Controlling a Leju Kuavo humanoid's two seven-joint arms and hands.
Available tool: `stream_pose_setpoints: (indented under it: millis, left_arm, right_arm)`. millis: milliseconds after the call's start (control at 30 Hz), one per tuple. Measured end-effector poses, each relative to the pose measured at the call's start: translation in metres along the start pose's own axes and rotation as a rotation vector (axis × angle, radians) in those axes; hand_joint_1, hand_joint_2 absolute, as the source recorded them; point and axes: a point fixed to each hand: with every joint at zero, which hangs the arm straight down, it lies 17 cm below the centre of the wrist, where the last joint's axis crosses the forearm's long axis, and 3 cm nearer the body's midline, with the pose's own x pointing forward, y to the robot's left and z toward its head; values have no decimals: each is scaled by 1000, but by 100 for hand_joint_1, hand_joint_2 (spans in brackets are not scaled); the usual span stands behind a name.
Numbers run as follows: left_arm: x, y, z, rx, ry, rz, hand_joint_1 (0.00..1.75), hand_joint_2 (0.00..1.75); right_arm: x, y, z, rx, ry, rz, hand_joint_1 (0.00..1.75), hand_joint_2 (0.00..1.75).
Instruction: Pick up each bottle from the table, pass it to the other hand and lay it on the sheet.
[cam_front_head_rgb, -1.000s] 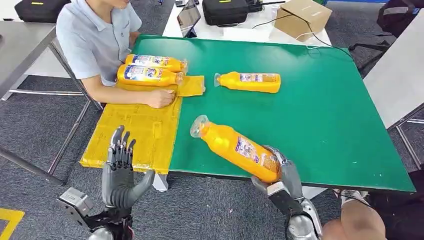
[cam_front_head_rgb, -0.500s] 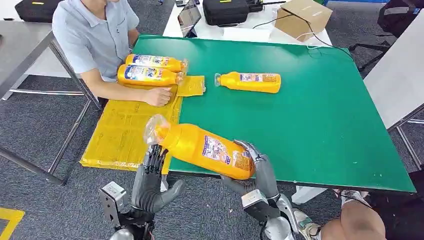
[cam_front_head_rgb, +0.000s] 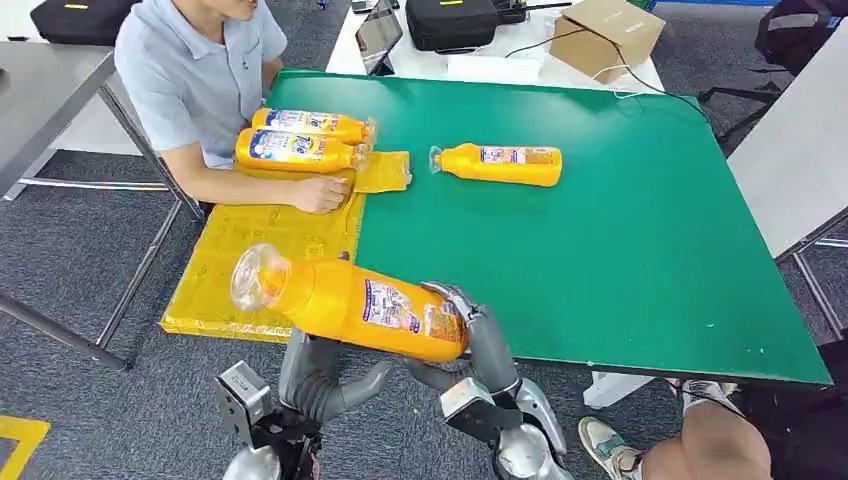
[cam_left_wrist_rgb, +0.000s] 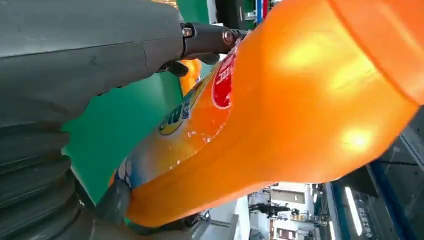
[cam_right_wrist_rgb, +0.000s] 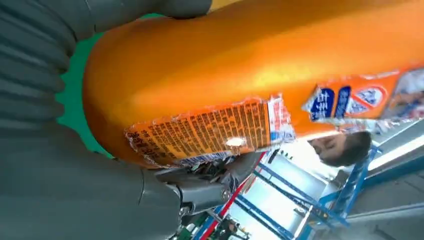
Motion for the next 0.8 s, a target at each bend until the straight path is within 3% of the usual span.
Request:
stream_pose_setpoints:
  millis: [500,533,567,600,633,667,733,800]
  left_arm:
    - [-4,0,-8,-53,35,190,0,175]
    - [-3,0,-9,-56,33,188,37,175]
    - [-3,0,-10,-57,31,187,162,175]
    - [-3,2,-10,-56,32,184,162,175]
    - [-4,3,-11,-53,33,182,175,175]
    - [-4,5,-11,-50,33,180,175,175]
    - [-5,8,-12,-45,34,178,175,175]
    - [-6,11,-12,-37,35,175,175,175]
  right_arm:
    - [-10,45,-6,189,26,-40,175,175]
    - [-10,49,-7,205,27,-40,175,175]
    - [-11,52,-7,220,27,-40,175,175]
    - [-12,55,-8,234,27,-37,175,175]
    - [-13,57,-9,246,27,-35,173,175]
    - [-14,60,-9,257,29,-34,155,175]
    - [-17,63,-11,273,33,-31,143,175]
    - [-22,66,-11,292,45,-25,143,175]
